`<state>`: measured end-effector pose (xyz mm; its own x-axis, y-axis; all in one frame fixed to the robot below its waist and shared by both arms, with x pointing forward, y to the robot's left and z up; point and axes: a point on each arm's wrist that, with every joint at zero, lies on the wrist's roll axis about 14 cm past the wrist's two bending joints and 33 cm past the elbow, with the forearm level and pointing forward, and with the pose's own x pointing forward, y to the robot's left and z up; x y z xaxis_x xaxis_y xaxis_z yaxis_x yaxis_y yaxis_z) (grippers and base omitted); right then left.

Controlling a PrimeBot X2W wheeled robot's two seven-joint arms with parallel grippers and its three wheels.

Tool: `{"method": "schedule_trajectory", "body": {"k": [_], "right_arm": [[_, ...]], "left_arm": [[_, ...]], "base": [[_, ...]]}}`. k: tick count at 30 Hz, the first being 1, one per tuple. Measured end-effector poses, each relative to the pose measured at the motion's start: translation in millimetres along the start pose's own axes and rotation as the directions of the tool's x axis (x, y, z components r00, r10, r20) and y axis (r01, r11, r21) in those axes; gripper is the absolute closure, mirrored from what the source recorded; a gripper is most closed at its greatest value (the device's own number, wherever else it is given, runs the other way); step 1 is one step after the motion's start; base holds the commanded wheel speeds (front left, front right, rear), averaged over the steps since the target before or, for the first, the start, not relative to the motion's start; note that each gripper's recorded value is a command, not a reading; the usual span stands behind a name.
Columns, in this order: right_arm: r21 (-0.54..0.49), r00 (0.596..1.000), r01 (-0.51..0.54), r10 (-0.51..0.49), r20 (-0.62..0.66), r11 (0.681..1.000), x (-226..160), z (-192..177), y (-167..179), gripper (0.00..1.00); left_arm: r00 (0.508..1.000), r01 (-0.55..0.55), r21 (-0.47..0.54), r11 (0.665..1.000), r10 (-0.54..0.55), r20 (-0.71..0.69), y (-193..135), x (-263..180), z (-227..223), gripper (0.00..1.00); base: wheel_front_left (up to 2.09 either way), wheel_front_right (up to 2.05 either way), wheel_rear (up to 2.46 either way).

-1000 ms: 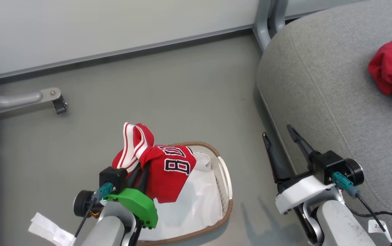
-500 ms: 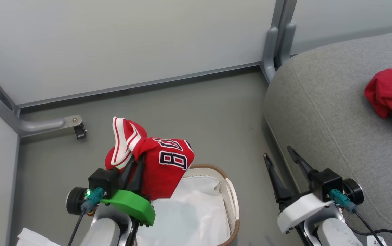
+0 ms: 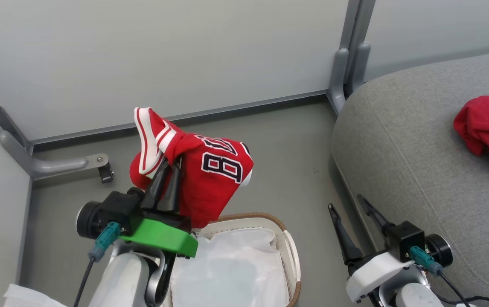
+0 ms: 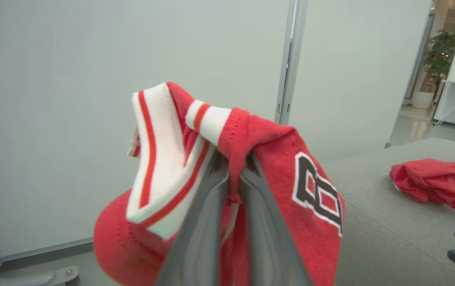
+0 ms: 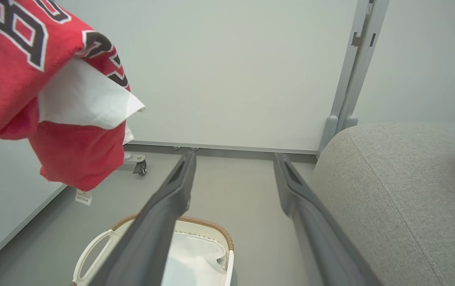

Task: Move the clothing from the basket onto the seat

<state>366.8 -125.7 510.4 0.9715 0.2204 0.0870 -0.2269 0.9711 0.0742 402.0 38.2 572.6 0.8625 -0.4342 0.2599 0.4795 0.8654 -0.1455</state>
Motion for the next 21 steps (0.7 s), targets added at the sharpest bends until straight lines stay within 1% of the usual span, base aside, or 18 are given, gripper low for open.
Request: {"method": "schedule_trajectory", "body": {"k": [2, 4, 10, 13, 17, 20, 21], "right_arm": [[0.001, 1.0, -0.001, 0.001, -0.001, 1.0, 0.0, -0.4, 0.2, 0.0], [0.002, 1.0, -0.002, 0.002, -0.004, 1.0, 0.1, -1.5, 0.7, 0.0], [0.004, 1.0, -0.006, 0.006, -0.012, 1.0, 0.5, -4.4, 2.1, 0.0], [0.006, 1.0, -0.027, 0.027, -0.013, 1.0, 1.7, -4.8, 8.7, 0.0], [0.008, 0.997, -0.08, 0.08, 0.014, 0.997, 8.4, 3.7, 25.3, 0.0], [-0.004, 0.988, -0.143, 0.143, 0.05, 0.99, 18.0, 15.8, 43.4, 0.0], [-0.02, 0.979, -0.189, 0.19, 0.076, 0.982, 24.8, 25.5, 55.5, 0.0]], "left_arm": [[0.999, 0.008, 0.004, 1.0, -0.008, 0.043, -2.6, 2.9, 13.5, 1.0], [0.995, 0.025, -0.013, 1.0, -0.024, 0.096, -8.2, 5.4, 29.2, 1.0], [0.993, 0.039, -0.022, 0.999, -0.036, 0.112, -12.5, 6.4, 33.7, 1.0], [0.993, 0.041, -0.027, 0.999, -0.038, 0.113, -13.1, 6.5, 33.5, 1.0], [0.994, 0.042, -0.033, 0.999, -0.038, 0.106, -13.3, 6.1, 30.8, 1.0], [0.995, 0.037, -0.039, 0.999, -0.033, 0.098, -11.7, 5.9, 27.8, 1.0], [0.995, 0.037, -0.042, 0.998, -0.033, 0.091, -11.4, 5.8, 25.2, 1.0]], "base": [[0.0, 0.0, 0.0], [0.0, 0.0, 0.0], [0.0, 0.0, 0.0], [0.0, 0.0, 0.0], [0.0, 0.0, 0.0], [0.0, 0.0, 0.0], [0.0, 0.0, 0.0]]}}
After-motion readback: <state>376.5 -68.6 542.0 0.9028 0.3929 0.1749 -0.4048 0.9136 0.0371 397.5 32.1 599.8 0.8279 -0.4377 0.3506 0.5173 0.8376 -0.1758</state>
